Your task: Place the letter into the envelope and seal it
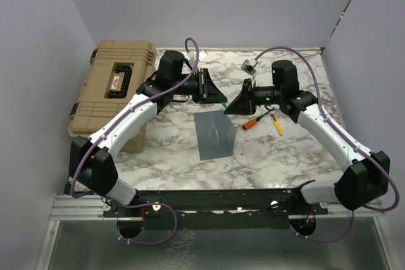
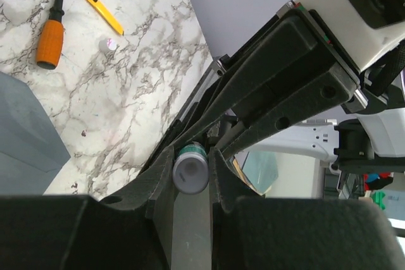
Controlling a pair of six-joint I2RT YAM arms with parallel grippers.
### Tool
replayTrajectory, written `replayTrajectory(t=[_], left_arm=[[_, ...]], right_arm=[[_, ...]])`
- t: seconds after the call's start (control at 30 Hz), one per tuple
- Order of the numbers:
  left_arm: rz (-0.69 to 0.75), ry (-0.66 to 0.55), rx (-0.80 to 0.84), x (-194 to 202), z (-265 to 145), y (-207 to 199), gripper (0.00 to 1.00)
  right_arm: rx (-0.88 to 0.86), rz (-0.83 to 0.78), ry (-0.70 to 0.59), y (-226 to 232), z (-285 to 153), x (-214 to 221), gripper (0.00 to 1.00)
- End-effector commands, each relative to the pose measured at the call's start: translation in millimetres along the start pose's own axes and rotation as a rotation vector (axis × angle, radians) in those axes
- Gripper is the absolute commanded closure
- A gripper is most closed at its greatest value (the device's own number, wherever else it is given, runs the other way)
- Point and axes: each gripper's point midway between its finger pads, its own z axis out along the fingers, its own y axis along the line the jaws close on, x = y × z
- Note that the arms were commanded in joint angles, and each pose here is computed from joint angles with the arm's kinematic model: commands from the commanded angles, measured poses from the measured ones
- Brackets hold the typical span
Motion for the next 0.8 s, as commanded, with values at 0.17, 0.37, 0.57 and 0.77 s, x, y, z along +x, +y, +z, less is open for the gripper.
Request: replayTrajectory(t=[0.17, 0.37, 0.57, 0.77], left_arm=[[0.067, -0.170, -0.034, -32, -8, -19, 0.48], [0.084, -0.326, 0.036, -33, -9, -32, 0.38], [0.106, -0.434, 0.114, -31, -5, -44, 0.40], [0.150, -0.477, 0.115, -34, -8, -53, 0.43]], right_arm=[[0.097, 0.051, -0.217, 0, -3, -41, 0.99], [0.088, 0.159, -0.458, 10, -15, -72, 0.99], [0.008, 0.153, -0.483, 25, -14, -83, 0.99], [-0.022, 0.148, -0.460, 28, -10, -80, 0.99]])
